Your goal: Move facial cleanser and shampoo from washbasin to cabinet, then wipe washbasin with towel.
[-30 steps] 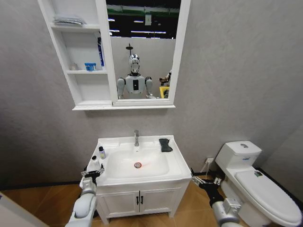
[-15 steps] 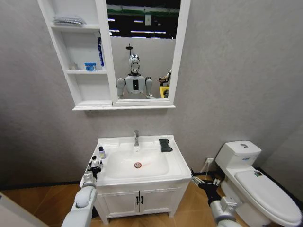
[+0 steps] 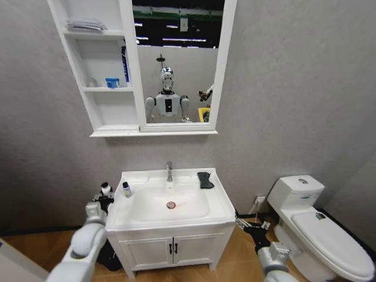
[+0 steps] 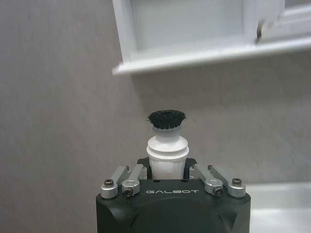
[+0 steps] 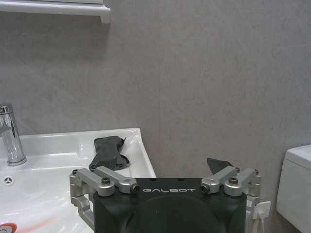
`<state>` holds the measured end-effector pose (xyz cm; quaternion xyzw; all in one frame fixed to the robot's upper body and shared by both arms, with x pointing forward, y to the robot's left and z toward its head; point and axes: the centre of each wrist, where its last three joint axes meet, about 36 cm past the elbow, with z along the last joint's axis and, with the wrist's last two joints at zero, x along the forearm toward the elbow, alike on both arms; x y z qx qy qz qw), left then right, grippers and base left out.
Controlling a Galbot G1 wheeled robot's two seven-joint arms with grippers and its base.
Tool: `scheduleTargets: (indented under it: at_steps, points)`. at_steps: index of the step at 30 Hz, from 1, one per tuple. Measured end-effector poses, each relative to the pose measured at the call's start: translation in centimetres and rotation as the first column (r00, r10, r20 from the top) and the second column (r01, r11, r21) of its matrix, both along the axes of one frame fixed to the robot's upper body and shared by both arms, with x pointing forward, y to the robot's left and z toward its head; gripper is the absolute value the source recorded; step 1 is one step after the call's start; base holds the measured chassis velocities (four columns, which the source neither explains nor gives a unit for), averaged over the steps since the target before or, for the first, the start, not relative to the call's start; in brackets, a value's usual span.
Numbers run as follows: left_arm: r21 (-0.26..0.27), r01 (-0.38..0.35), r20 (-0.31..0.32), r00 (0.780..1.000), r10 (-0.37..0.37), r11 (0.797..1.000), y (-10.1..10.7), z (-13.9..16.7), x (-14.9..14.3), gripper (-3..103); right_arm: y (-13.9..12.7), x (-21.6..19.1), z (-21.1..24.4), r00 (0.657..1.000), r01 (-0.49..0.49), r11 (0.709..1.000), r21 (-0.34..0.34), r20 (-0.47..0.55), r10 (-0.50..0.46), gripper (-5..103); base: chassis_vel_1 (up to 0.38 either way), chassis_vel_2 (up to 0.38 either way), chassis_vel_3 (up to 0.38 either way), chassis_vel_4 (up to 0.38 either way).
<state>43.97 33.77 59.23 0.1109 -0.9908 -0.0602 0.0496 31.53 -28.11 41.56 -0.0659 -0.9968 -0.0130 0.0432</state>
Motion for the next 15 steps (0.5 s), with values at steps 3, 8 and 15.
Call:
scheduleTargets:
  at_steps: [3,8,15]
  points:
    - [0.056,0.012,0.026,1.000,-0.013,0.998,1.1,5.1,0.4,32,0.0,0.0,-0.8,1.000,0.003,1.000,0.000,-0.012,-0.003,100,0.000,0.000,0.000,0.000]
    - [0.065,0.025,0.040,0.999,-0.028,0.998,2.0,11.8,2.4,32,-0.2,0.2,-2.6,0.999,0.025,1.000,-0.015,-0.027,-0.025,100,0.000,0.000,0.000,0.000]
    - [0.009,0.052,0.052,0.997,-0.052,0.999,1.7,19.8,10.7,32,-1.0,0.2,-2.5,0.999,0.048,0.999,-0.026,-0.017,-0.048,100,0.000,0.000,0.000,0.000]
